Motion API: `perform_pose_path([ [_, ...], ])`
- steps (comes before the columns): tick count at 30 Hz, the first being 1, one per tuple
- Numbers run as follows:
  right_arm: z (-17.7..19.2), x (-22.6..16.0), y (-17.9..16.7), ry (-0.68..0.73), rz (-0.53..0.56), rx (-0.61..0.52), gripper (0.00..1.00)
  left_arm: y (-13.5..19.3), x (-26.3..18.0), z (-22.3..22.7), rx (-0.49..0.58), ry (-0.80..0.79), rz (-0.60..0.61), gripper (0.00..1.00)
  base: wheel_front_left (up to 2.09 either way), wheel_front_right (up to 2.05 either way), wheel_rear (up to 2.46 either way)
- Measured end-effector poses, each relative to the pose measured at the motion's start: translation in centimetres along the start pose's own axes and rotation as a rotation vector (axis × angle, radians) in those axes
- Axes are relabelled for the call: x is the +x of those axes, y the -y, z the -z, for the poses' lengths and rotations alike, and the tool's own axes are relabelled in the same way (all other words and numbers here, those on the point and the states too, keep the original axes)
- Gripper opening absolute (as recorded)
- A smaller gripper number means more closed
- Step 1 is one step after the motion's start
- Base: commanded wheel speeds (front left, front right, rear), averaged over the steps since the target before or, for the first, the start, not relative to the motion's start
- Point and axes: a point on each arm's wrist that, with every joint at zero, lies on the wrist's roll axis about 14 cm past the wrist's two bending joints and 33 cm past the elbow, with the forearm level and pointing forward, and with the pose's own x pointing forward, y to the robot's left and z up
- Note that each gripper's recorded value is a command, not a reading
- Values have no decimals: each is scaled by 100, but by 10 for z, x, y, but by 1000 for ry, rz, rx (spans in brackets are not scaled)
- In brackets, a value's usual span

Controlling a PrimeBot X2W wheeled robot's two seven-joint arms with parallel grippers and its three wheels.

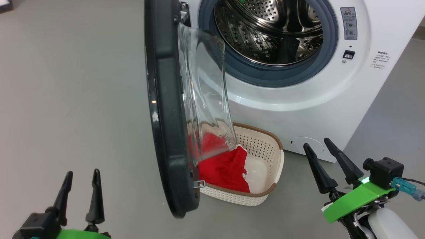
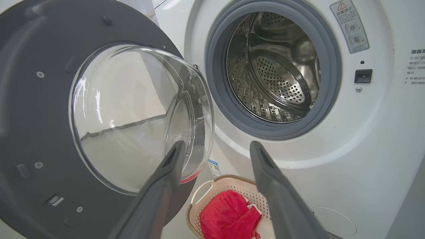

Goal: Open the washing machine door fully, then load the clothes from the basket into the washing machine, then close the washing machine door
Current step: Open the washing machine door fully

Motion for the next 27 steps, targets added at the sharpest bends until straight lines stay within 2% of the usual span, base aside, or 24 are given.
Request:
perform_pose_path([
  [12, 6, -7, 6, -23, 18, -43, 100, 1, -1, 1, 4, -4, 6, 100, 0, 0, 0],
  [27, 4, -9, 8, -16, 33, -41, 100, 3, -5, 5, 2, -15, 12, 100, 0, 0, 0],
])
